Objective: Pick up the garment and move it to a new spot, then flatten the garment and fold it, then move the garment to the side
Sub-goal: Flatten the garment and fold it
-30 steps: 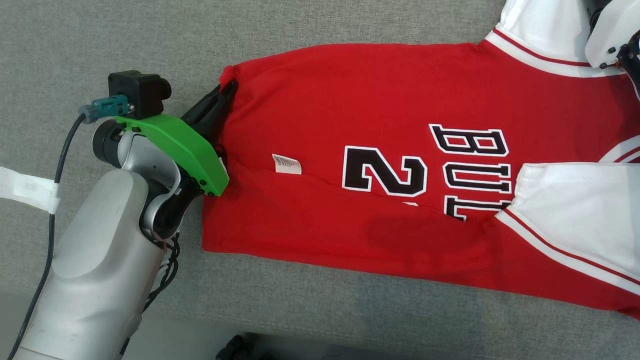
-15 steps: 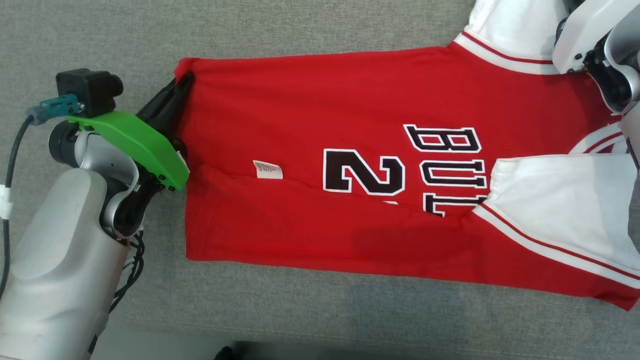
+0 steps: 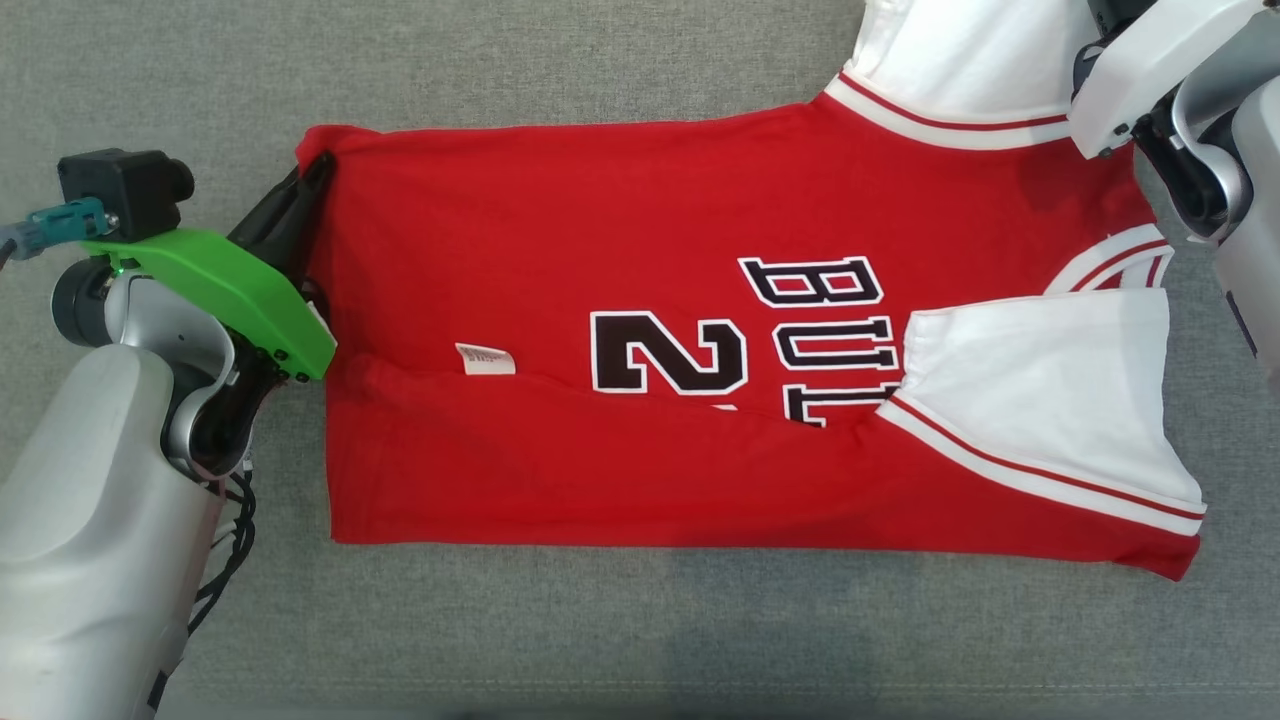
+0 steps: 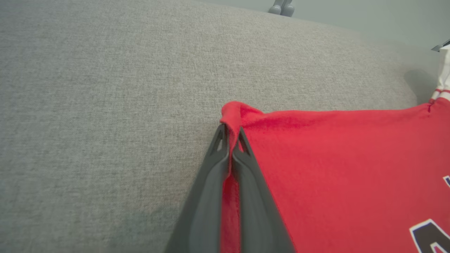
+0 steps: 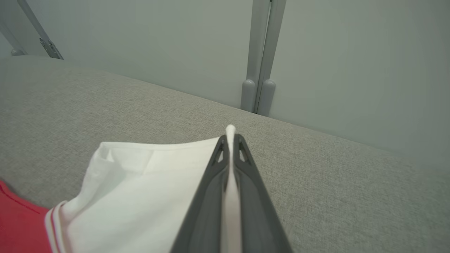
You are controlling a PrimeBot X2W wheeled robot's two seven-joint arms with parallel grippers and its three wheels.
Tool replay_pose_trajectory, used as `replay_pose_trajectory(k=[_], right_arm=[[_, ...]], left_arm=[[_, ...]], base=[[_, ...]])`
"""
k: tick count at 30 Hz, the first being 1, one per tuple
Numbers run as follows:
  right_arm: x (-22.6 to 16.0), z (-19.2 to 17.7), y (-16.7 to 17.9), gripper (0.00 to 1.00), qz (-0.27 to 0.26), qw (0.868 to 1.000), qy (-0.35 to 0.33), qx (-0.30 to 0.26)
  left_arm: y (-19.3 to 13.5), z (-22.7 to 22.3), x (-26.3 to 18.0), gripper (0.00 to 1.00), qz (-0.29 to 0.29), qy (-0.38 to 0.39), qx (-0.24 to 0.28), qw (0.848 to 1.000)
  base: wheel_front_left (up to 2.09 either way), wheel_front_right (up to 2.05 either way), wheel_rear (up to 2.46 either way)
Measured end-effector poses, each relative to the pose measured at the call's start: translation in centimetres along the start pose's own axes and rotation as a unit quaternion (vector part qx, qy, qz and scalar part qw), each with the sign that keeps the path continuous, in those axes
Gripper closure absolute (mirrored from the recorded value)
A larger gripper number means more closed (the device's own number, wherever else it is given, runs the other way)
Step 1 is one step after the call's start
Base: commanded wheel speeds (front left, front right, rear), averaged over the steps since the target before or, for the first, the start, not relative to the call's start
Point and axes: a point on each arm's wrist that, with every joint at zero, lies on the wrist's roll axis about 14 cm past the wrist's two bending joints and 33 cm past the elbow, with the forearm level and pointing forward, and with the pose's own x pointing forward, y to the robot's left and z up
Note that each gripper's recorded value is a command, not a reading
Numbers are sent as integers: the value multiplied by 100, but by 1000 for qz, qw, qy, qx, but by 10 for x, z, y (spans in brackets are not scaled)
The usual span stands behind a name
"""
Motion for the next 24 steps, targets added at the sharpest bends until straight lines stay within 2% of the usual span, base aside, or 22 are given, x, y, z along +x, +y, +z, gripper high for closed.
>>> replay_pose_trajectory(k=[5, 15, 24], right_arm=[[-10, 18, 4, 100, 4, 999, -35, -1], [-38, 8, 20, 100, 15, 999, -43, 14], [-62, 17, 24, 100, 12, 998, -65, 25]], left_arm=[[-5, 10, -1, 100, -5, -17, -6, 1000], [-4, -6, -15, 100, -1, -5, -20, 1000], [-5, -3, -24, 100, 0, -22, -32, 999]], base=[[0, 0, 0], [0, 0, 0], [0, 0, 0]])
